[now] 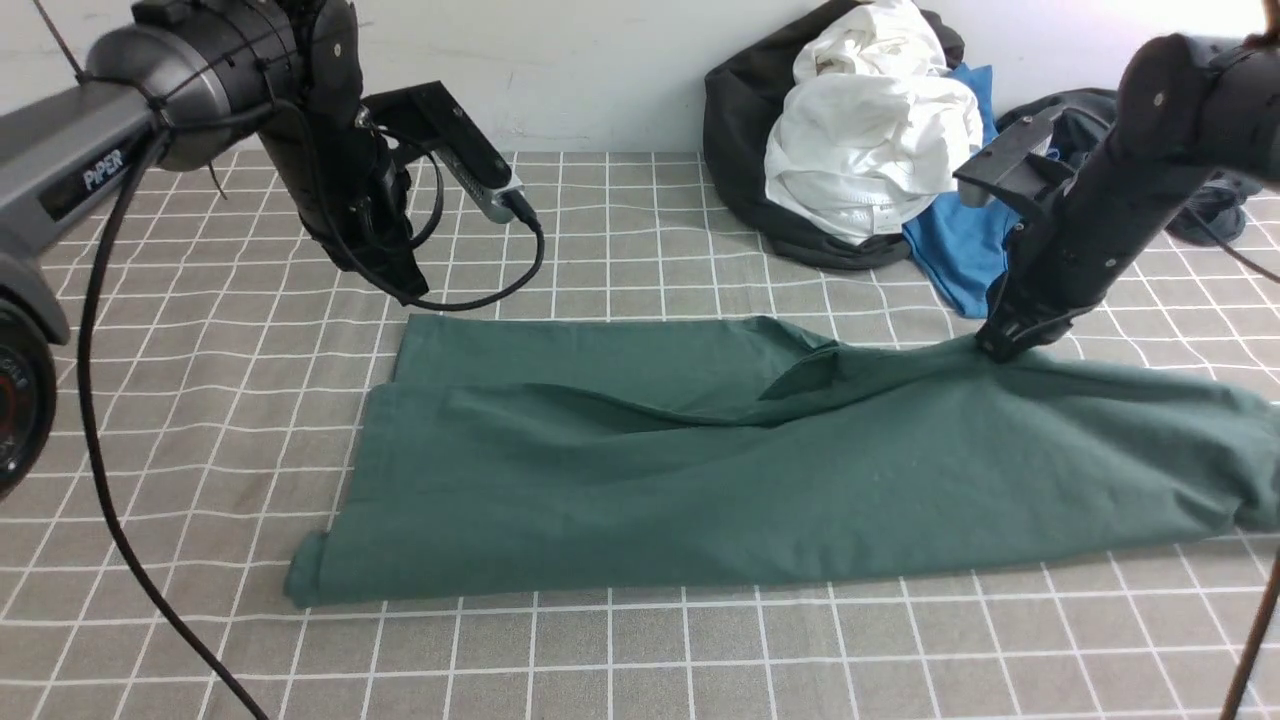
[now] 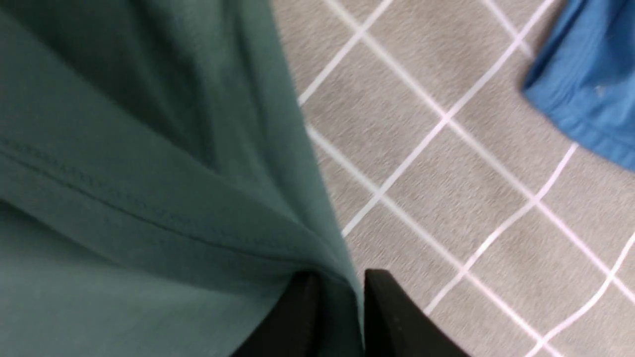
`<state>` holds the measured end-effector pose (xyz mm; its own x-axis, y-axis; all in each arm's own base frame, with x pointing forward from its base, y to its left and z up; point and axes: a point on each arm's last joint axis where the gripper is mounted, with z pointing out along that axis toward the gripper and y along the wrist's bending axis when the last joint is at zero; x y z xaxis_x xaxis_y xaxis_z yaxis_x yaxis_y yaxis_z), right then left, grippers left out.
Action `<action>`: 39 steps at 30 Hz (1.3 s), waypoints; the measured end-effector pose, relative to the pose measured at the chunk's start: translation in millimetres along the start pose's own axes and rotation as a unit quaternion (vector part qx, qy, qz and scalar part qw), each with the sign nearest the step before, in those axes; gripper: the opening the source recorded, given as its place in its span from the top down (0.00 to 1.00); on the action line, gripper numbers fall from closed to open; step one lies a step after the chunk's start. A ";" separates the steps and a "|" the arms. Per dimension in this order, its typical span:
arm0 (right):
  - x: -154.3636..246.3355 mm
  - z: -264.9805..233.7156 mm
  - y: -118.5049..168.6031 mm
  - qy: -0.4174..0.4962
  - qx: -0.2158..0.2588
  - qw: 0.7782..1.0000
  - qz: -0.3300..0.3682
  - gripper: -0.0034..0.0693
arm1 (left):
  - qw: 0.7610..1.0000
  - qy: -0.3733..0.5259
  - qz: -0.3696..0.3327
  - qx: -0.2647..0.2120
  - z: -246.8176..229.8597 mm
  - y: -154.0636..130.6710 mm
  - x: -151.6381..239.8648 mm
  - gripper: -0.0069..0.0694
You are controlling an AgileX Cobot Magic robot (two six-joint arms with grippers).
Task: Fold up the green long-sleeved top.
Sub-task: Use both arms to drag the lower edge of the fabric forward and fold it over the upper edge
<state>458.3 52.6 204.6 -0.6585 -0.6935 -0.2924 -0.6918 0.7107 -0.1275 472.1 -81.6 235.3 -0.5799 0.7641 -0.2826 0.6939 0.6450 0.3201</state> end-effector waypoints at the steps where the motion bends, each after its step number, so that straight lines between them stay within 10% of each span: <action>1: -1.0 1.5 -1.6 -0.003 0.006 1.000 0.005 0.68 | 1.000 0.000 -0.007 0.001 5.7 -0.6 -0.2 0.88; 8: -7.1 -11.7 -10.4 -0.003 0.034 0.998 0.054 0.39 | 0.996 0.033 -0.070 0.045 9.0 -9.0 4.8 0.74; 21: -13.9 -19.9 -2.9 -0.019 -0.019 0.997 0.071 0.35 | 0.986 -0.021 0.021 0.163 55.4 -35.0 -2.2 0.40; 30: -15.3 -20.1 -1.5 -0.025 -0.027 0.997 0.067 0.35 | 0.982 -0.019 0.031 0.185 76.6 -41.8 0.7 0.43; 39: -15.4 -20.1 -1.3 -0.026 -0.028 0.997 0.067 0.35 | 0.979 -0.015 0.029 0.200 75.2 -44.1 1.2 0.83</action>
<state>463.4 60.0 228.4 -0.7311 -0.5841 -0.3526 -0.6147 0.7881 -0.0312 472.9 -109.9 152.8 -0.5264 0.7944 -0.3030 0.8400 0.5410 -0.0411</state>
